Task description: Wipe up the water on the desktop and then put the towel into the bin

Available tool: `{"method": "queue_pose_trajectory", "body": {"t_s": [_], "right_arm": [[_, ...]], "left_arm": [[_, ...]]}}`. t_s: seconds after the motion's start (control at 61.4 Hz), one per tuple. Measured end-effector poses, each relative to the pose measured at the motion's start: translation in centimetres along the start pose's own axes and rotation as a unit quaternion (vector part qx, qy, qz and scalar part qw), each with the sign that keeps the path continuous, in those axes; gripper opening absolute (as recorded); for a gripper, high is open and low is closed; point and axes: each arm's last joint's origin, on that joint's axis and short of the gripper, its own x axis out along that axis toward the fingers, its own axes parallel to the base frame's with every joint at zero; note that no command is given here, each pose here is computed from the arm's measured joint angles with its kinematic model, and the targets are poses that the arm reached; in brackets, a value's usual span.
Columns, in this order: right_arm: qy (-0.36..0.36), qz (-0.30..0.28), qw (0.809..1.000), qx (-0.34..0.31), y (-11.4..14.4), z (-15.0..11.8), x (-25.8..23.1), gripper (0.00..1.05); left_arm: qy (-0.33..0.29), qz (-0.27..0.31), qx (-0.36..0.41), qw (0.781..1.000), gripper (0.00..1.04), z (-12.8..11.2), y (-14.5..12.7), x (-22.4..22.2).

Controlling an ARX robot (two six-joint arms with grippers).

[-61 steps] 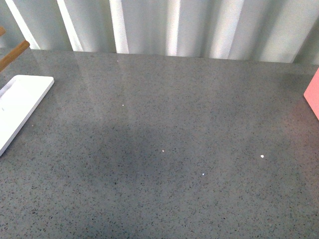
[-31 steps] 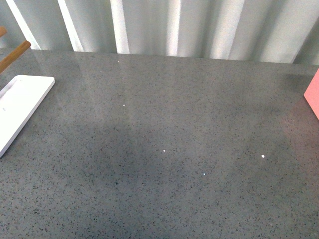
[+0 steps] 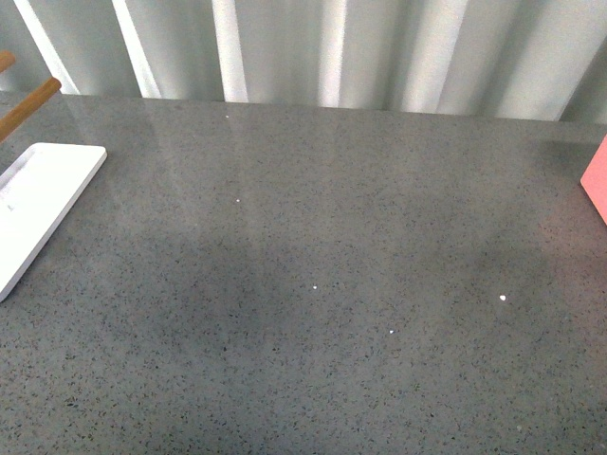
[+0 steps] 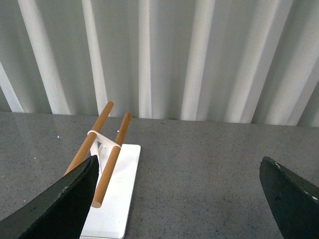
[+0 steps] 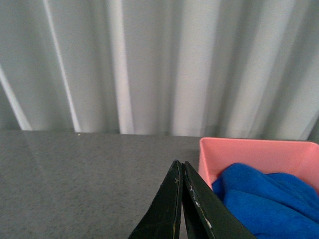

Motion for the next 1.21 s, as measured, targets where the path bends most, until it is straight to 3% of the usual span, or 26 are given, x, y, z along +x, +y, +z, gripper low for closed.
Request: {"method": "queue_pose_trajectory", "body": {"t_s": [0.163,1.206], "right_arm": [[0.001,0.003,1.000,0.000,0.2,-1.1,-1.3,0.03],[-0.020,0.001,1.000,0.002,0.2,0.0,-5.2,0.03]], "left_arm": [[0.000,0.000,0.000,1.000,0.98,0.0,0.0,0.0],[0.000,0.000,0.000,1.000,0.98,0.0,0.0,0.0]]}}
